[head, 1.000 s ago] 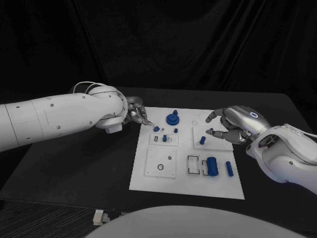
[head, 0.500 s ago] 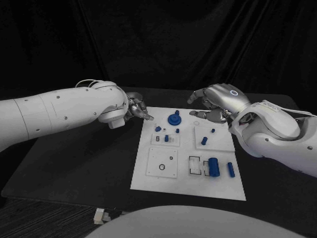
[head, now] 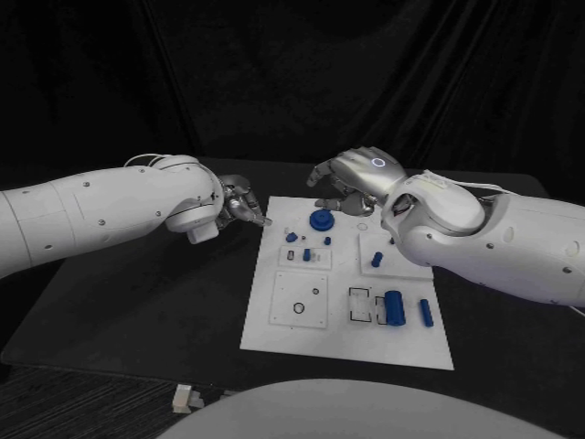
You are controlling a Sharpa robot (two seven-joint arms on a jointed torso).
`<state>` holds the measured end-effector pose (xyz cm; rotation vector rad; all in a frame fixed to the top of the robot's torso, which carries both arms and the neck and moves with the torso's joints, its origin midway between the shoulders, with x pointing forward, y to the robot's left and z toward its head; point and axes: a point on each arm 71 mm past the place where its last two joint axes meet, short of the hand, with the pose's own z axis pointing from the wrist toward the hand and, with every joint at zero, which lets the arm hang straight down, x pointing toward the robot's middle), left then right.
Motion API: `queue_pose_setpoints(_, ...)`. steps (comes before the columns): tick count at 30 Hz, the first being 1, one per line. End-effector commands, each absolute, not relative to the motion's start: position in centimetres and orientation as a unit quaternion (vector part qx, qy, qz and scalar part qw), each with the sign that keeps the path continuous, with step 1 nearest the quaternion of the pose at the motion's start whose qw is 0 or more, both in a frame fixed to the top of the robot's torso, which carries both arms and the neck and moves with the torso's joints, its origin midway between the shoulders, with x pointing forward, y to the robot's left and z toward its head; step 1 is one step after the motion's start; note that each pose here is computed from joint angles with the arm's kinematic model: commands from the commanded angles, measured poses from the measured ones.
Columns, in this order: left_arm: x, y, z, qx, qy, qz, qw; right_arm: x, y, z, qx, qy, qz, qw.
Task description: Assemble the parts on the task board
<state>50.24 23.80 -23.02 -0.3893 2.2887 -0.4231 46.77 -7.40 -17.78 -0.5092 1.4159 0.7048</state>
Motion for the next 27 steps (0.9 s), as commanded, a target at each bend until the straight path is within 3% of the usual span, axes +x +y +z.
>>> queue_pose_setpoints(1, 49.8, 24.4, -22.7, -0.169, 0.883, -0.186, 0.396, 47.0, -6.0, -19.0, -0.262, 0.638, 0.317, 0.651)
queue_pose_setpoints(11, 47.3, 27.5, -21.3, -0.187, 0.848, -0.235, 0.438, 48.5, -2.0, -23.7, -0.299, 0.68, 0.303, 0.598)
queue_pose_setpoints(27, 46.3, 28.6, -20.7, -0.187, 0.834, -0.257, 0.452, 49.0, 0.1, -26.7, -0.315, 0.723, 0.27, 0.552)
